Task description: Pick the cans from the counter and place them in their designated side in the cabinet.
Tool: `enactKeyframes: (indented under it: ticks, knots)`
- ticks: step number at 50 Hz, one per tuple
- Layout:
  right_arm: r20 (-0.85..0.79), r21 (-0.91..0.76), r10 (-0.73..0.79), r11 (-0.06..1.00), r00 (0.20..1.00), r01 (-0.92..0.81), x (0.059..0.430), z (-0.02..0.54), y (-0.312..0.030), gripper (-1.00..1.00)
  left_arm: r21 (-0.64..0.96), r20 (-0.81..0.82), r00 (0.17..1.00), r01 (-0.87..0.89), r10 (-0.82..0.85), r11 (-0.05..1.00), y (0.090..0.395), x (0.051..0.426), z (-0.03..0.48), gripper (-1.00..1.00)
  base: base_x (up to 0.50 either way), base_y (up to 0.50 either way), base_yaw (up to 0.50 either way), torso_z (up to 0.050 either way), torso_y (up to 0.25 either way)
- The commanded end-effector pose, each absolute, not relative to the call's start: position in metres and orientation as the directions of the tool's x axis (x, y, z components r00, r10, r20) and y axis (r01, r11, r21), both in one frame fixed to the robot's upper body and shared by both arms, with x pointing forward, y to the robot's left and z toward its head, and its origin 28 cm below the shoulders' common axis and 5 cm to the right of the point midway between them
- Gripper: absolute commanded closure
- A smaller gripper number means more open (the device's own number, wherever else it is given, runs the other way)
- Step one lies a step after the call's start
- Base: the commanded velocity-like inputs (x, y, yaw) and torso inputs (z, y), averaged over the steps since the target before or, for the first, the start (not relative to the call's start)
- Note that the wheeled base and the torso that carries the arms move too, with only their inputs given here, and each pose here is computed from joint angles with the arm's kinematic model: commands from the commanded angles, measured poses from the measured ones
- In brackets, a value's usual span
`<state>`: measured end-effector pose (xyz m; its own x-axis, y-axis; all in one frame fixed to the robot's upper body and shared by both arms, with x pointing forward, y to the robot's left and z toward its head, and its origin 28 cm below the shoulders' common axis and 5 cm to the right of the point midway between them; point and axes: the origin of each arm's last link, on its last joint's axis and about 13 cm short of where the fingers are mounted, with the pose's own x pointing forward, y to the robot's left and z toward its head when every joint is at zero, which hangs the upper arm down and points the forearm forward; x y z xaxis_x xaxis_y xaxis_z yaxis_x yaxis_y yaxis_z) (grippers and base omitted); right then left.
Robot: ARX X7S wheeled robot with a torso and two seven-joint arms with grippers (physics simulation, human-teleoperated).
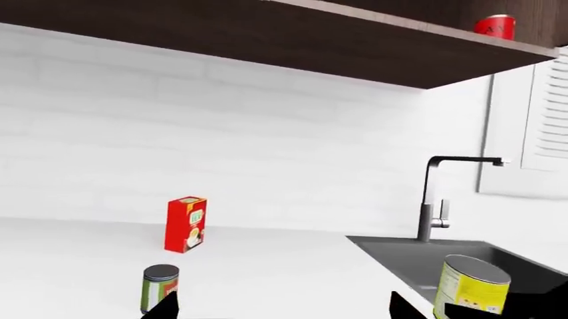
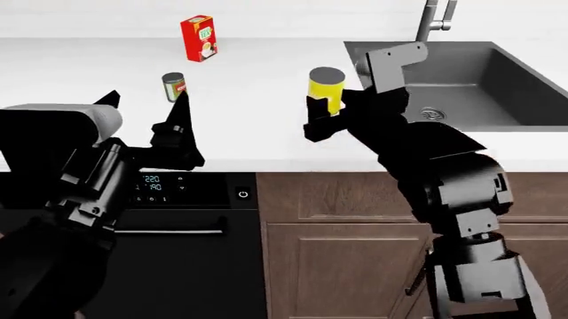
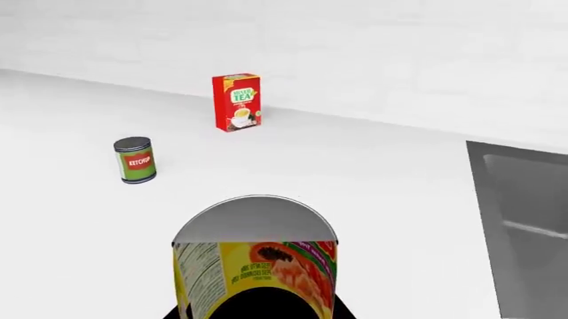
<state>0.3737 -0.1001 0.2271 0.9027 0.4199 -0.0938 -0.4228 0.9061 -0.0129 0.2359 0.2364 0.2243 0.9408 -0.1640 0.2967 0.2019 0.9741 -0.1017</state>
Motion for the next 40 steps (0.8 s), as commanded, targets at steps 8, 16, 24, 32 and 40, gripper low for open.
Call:
enactKeyframes:
  ticks: [8,16,24,32,40]
  knots:
    - [0.008,-0.171,0.396,0.905,0.918,-0.389,0.329,0.373,-0.107,1.00,-0.166,0.272,0.905,0.380,-0.328,0.910,0.230,0.256,0.258,-1.00,0.00,0.00,0.00,0.000,0.000]
    - [0.011,-0.151,0.392,0.910,0.920,-0.386,0.315,0.445,-0.123,1.00,-0.132,0.285,0.861,0.470,-0.420,0.873,0.236,0.248,0.300,-1.00,0.00,0.00,0.00,0.000,0.000]
    - [0.016,-0.139,0.411,0.904,0.911,-0.405,0.321,0.517,-0.133,1.00,-0.098,0.296,0.818,0.540,-0.494,0.836,0.238,0.243,0.358,-1.00,0.00,0.00,0.00,0.000,0.000]
    - [0.082,-0.167,0.380,0.917,0.921,-0.364,0.311,0.552,-0.129,1.00,-0.103,0.289,0.802,0.569,-0.523,0.816,0.240,0.242,0.400,-1.00,0.00,0.00,0.00,0.000,0.000]
    - [0.144,-0.172,0.320,0.940,0.937,-0.294,0.303,0.561,-0.124,1.00,-0.093,0.301,0.784,0.591,-0.543,0.802,0.238,0.243,0.419,-1.00,0.00,0.00,0.00,0.000,0.000]
